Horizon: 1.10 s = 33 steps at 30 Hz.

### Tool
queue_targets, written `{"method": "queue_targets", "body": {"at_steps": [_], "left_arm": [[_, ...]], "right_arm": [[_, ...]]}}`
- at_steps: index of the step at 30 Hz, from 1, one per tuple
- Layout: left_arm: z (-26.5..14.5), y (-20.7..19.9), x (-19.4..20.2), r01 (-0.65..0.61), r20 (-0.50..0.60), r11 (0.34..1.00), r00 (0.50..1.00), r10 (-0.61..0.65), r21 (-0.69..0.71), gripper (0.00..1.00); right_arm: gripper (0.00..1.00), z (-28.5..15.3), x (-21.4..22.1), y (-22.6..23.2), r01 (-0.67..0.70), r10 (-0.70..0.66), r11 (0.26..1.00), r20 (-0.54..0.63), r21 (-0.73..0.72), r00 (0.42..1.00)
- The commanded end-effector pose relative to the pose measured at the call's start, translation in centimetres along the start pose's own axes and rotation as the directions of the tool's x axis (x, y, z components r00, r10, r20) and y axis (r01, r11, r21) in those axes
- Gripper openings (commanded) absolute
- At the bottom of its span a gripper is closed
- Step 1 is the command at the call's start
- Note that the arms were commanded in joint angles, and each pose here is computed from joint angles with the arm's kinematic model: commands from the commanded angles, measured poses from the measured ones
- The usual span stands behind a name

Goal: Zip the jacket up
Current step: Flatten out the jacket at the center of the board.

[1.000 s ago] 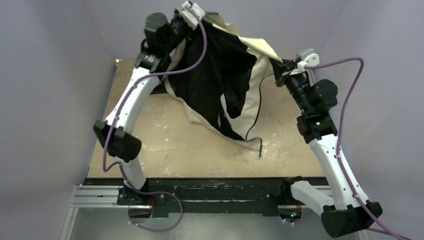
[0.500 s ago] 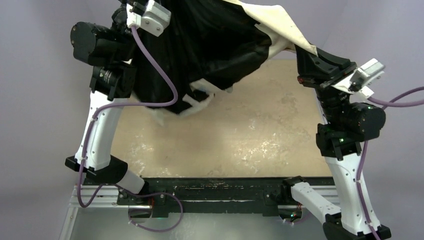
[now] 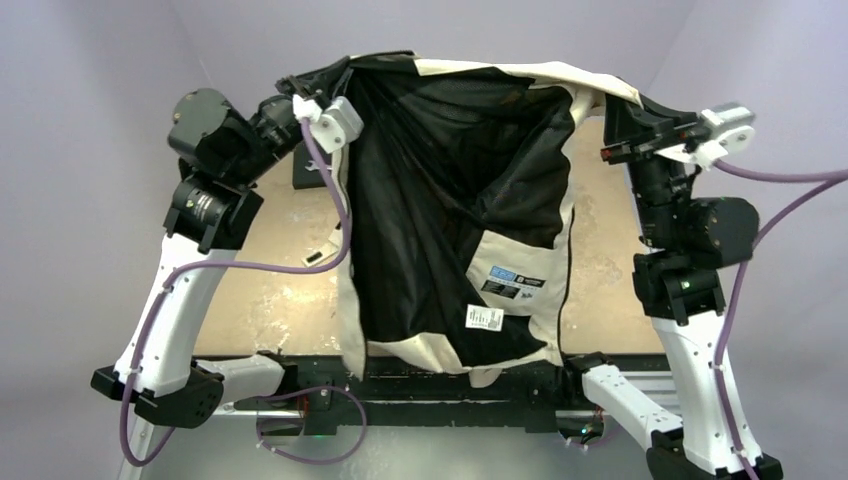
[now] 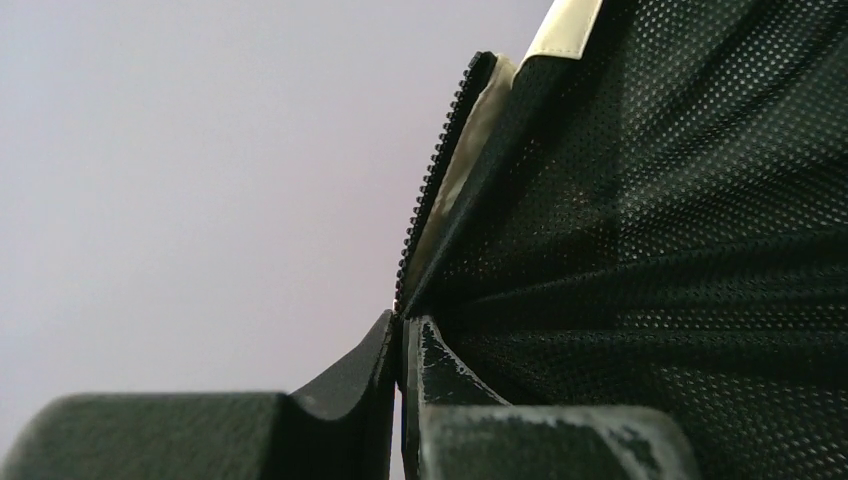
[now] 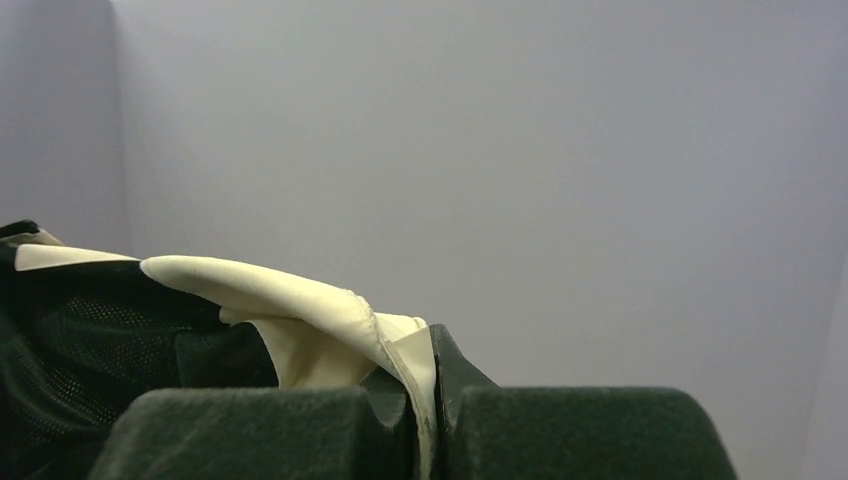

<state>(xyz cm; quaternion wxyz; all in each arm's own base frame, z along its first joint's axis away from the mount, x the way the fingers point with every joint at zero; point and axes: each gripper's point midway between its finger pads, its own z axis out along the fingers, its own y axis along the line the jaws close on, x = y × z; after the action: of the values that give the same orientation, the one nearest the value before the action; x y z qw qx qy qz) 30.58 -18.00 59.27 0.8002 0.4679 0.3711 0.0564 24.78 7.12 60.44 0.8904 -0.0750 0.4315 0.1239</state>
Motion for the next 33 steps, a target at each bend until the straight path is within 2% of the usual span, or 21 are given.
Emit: {"method": "queue_targets", "body": {"at_steps": [1, 3, 6, 7, 8, 10, 15, 19, 21, 24, 28, 30, 33], "left_arm": [[-1.5, 3.1, 4.0, -0.085, -0.178, 0.983, 0.982, 0.056, -0.162, 0.0], [-1.2, 2.0, 5.7, -0.091, -0.22, 0.987, 0.974, 0.06, -0.134, 0.01], [-0.8, -1.6, 9.4, -0.032, -0.301, 0.998, 0.954, 0.016, -0.05, 0.46], [-0.8, -3.1, 11.0, 0.006, -0.338, 1.0, 0.941, -0.013, -0.023, 0.66], [-0.9, -4.6, 12.4, 0.05, -0.376, 0.999, 0.925, -0.049, -0.007, 0.73], [-1.2, -7.6, 14.8, 0.177, -0.439, 0.984, 0.884, -0.16, -0.004, 0.75], [-2.8, -15.7, 18.2, 0.389, -0.537, 0.914, 0.799, -0.272, 0.116, 0.83], [-3.0, -20.6, 20.3, 0.511, -0.587, 0.844, 0.738, -0.333, 0.163, 0.86], [-1.9, -21.6, 20.0, 0.557, -0.579, 0.809, 0.728, -0.367, 0.187, 0.89], [0.5, -24.1, 18.2, 0.591, -0.56, 0.76, 0.739, -0.375, 0.271, 0.93], [2.3, -29.5, 15.1, 0.628, -0.561, 0.672, 0.742, -0.367, 0.392, 0.96], [3.1, -31.4, 15.0, 0.662, -0.571, 0.643, 0.718, -0.398, 0.384, 0.97], [4.5, -33.1, 16.2, 0.688, -0.583, 0.639, 0.69, -0.429, 0.344, 0.98]], "right_arm": [[0.0, -0.4, 3.1, -5.9, 0.109, -0.084, 0.951, -0.095, 0.29, 0.992], [0.0, -0.3, 5.2, -6.8, 0.128, -0.078, 0.934, -0.159, 0.334, 0.984], [0.0, 0.0, 7.8, -7.3, 0.147, -0.072, 0.926, -0.221, 0.347, 0.973], [0.0, -0.1, 8.9, -7.4, 0.154, -0.067, 0.924, -0.249, 0.349, 0.966], [0.0, -0.1, 9.9, -7.5, 0.162, -0.065, 0.922, -0.273, 0.351, 0.96], [0.0, -0.5, 11.4, -7.8, 0.174, -0.057, 0.915, -0.311, 0.364, 0.949], [0.0, -1.9, 13.7, -7.7, 0.193, -0.064, 0.918, -0.351, 0.346, 0.934], [0.0, -2.7, 12.4, -3.1, 0.151, -0.125, 0.984, -0.237, 0.097, 0.963], [0.0, -3.2, 11.7, -1.0, 0.144, -0.145, 0.989, -0.183, -0.016, 0.972], [0.0, -3.4, 12.1, 0.6, 0.13, -0.15, 0.985, -0.199, -0.112, 0.968], [0.0, -3.5, 13.3, 0.9, 0.109, -0.141, 0.985, -0.266, -0.134, 0.954], [0.0, -3.9, 13.5, 1.1, 0.102, -0.14, 0.984, -0.273, -0.147, 0.952], [0.0, -4.7, 13.8, 1.3, 0.101, -0.141, 0.983, -0.281, -0.153, 0.949]]}}
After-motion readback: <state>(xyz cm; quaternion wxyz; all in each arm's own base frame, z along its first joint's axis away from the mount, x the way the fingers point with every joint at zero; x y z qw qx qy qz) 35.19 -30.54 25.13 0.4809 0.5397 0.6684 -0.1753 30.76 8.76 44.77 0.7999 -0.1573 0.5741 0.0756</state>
